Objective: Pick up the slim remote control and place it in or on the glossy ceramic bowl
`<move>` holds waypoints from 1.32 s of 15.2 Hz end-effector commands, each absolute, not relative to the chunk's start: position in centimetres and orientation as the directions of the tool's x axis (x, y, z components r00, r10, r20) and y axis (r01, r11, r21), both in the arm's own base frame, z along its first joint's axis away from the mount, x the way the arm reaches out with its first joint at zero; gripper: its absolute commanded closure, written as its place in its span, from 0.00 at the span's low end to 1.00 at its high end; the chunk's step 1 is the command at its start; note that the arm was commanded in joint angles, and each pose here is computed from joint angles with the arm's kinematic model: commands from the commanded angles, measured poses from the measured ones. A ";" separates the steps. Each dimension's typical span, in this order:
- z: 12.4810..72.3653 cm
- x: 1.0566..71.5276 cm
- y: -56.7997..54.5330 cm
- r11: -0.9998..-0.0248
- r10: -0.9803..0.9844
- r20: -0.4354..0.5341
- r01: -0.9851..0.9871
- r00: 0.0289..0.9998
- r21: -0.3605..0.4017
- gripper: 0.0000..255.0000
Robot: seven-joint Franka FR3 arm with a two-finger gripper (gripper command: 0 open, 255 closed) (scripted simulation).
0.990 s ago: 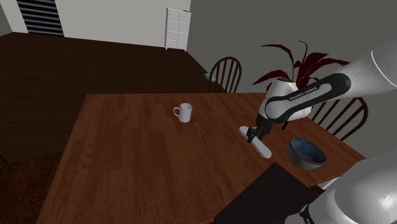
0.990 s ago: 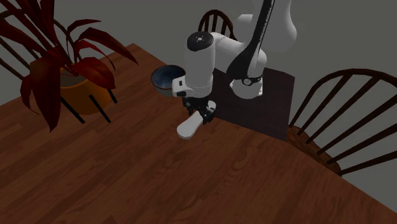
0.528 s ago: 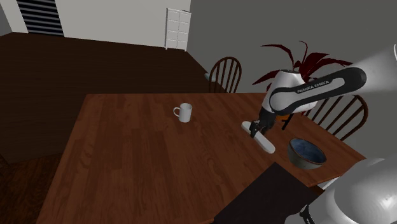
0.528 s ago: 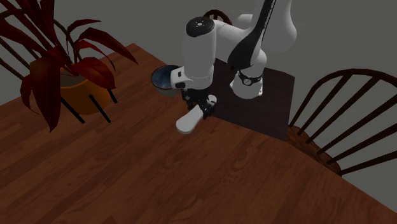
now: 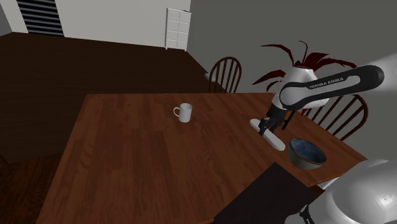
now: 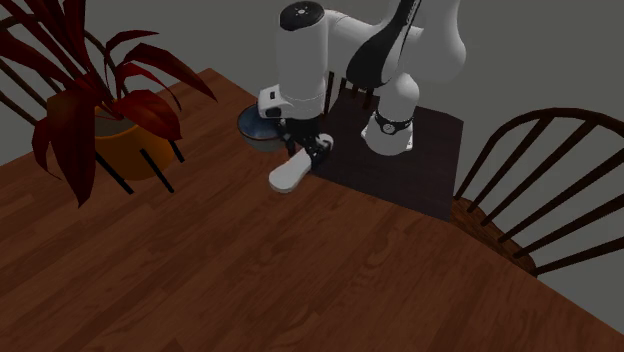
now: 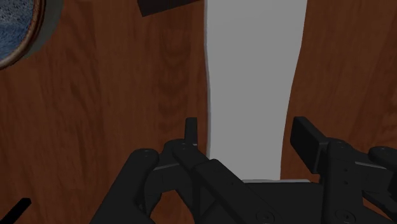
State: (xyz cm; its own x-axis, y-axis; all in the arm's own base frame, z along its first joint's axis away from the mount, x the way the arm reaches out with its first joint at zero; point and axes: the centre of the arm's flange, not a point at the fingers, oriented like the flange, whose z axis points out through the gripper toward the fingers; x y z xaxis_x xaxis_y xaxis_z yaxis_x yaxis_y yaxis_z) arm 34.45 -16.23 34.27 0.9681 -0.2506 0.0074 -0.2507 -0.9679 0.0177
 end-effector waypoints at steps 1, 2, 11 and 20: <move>34.6 32.7 -18.2 -0.968 -0.249 0.008 -0.249 0.969 0.017 1.00; 34.6 31.9 -19.3 -0.968 -0.249 0.008 -0.249 0.969 0.017 1.00; 34.9 24.5 -28.6 -0.968 -0.249 0.008 -0.249 0.969 0.017 1.00; 35.2 16.8 -38.4 -0.968 -0.249 0.008 -0.249 0.969 0.017 1.00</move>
State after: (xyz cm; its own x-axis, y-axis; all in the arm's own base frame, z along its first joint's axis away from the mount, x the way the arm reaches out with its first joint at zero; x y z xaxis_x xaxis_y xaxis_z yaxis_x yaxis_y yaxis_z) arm 17.95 -36.91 35.08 0.9678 -0.2515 0.0082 -0.2516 -0.9677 0.0156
